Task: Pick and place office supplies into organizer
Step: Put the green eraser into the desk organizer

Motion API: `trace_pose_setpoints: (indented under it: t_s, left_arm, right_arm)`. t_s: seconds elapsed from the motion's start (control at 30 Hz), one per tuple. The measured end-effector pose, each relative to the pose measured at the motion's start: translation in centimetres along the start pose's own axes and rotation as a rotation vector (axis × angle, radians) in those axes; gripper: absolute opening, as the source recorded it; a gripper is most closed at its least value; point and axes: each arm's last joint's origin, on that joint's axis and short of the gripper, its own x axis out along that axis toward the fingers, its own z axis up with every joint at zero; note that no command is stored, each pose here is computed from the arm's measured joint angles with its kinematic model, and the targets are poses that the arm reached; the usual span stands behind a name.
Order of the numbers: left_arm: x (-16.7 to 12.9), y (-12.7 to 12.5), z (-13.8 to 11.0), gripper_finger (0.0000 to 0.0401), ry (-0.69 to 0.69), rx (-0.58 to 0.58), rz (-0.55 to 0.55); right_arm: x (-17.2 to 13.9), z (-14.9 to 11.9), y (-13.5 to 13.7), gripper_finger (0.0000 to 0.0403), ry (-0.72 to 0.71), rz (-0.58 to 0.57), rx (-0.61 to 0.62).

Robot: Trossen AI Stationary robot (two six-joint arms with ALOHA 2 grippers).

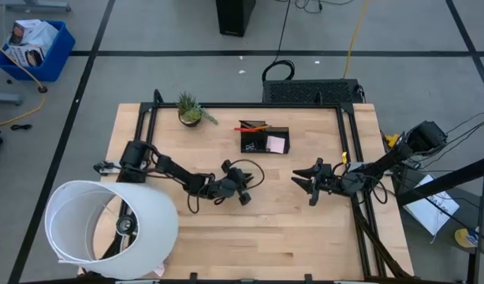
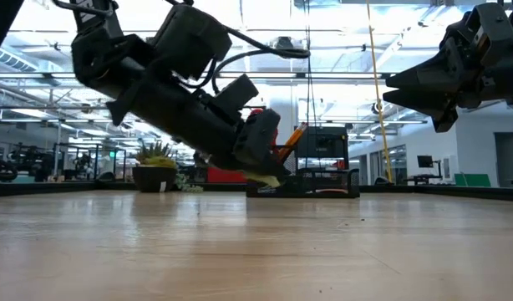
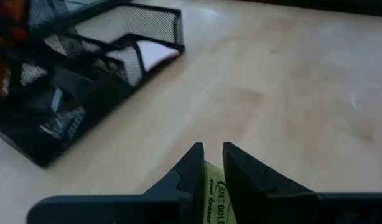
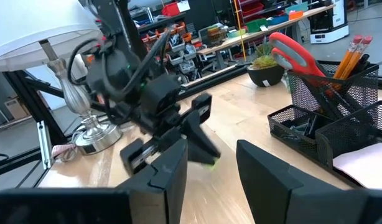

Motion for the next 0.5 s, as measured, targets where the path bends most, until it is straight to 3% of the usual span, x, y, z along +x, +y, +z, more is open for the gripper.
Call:
trace_pose_setpoints:
  t_s: [0.4,0.5]
  left_arm:
    - [-0.1,4.3,5.0,0.0057,-0.035,0.109,0.066]
    - [0.4,5.8,5.8,0.0057,-0.032,0.109,0.037]
  right_arm:
    - [0.0,0.0,0.0,0.0132,0.000,0.000,0.000]
    - [0.0,0.0,0.0,0.0132,0.000,0.000,0.000]
